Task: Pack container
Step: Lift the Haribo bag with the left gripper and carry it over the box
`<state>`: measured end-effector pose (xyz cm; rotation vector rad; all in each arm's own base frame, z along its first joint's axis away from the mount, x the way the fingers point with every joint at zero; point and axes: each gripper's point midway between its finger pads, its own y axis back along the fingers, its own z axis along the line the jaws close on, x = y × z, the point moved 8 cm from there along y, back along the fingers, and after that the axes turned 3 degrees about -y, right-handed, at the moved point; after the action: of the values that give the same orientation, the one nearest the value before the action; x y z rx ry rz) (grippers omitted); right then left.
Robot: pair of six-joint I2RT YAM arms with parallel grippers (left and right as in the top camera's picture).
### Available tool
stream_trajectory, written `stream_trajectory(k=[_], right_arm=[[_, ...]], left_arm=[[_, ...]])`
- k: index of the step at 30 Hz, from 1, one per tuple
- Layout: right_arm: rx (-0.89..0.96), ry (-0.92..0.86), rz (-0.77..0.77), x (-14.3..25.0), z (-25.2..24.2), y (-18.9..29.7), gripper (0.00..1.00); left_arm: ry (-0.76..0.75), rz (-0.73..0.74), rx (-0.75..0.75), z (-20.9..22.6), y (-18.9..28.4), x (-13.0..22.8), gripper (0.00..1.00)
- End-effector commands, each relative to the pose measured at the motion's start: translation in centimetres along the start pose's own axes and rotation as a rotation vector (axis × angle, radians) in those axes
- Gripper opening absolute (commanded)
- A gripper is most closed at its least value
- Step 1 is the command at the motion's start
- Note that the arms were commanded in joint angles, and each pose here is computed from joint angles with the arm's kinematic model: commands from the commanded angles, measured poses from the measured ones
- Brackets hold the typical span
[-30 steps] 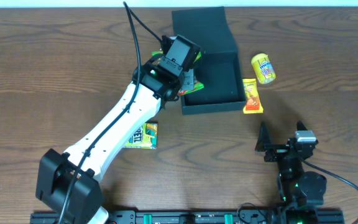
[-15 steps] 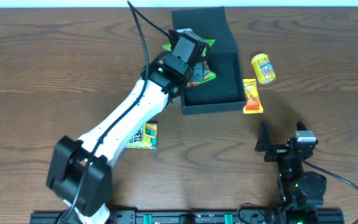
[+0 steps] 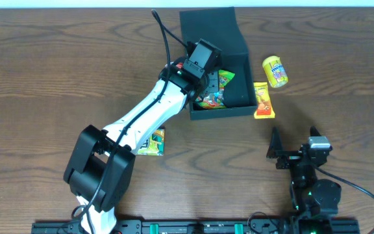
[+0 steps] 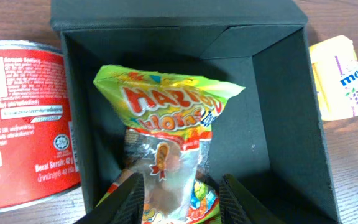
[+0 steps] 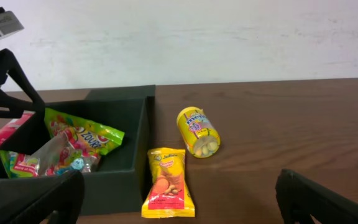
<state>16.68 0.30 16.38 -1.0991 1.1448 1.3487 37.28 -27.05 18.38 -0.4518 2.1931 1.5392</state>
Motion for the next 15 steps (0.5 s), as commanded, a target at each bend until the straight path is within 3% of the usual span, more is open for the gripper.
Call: stream_trajectory(k=[1, 5, 8, 10, 12, 15], right_arm=[[0.009, -0.010, 0.003, 0.1, -0.1, 0.0, 0.99], [0.009, -0.010, 0.003, 0.1, -0.1, 0.0, 0.99], [0.008, -0.010, 0.003, 0.1, -0.1, 0.0, 0.99], [0.008, -0.010, 0.003, 0.1, -0.1, 0.0, 0.99], [0.008, -0.010, 0.003, 0.1, -0.1, 0.0, 0.99], [0.008, -0.010, 0.003, 0.1, -0.1, 0.0, 0.99]], left_arm=[[-0.001, -0.016, 0.039, -0.8, 0.1, -0.8, 0.41], [-0.072, -0.017, 0.143, -2.5, 1.4, -1.7, 0.42], [-0.173, -0.044, 0.111, -3.1, 1.6, -1.7, 0.47], [-0.202, -0.047, 0.059, -2.9, 1.4, -1.4, 0.40], [-0.238, -0.045, 0.031, -2.9, 1.0, -1.1, 0.09], [-0.277, -0.020, 0.014, -2.7, 0.0, -0.6, 0.06]])
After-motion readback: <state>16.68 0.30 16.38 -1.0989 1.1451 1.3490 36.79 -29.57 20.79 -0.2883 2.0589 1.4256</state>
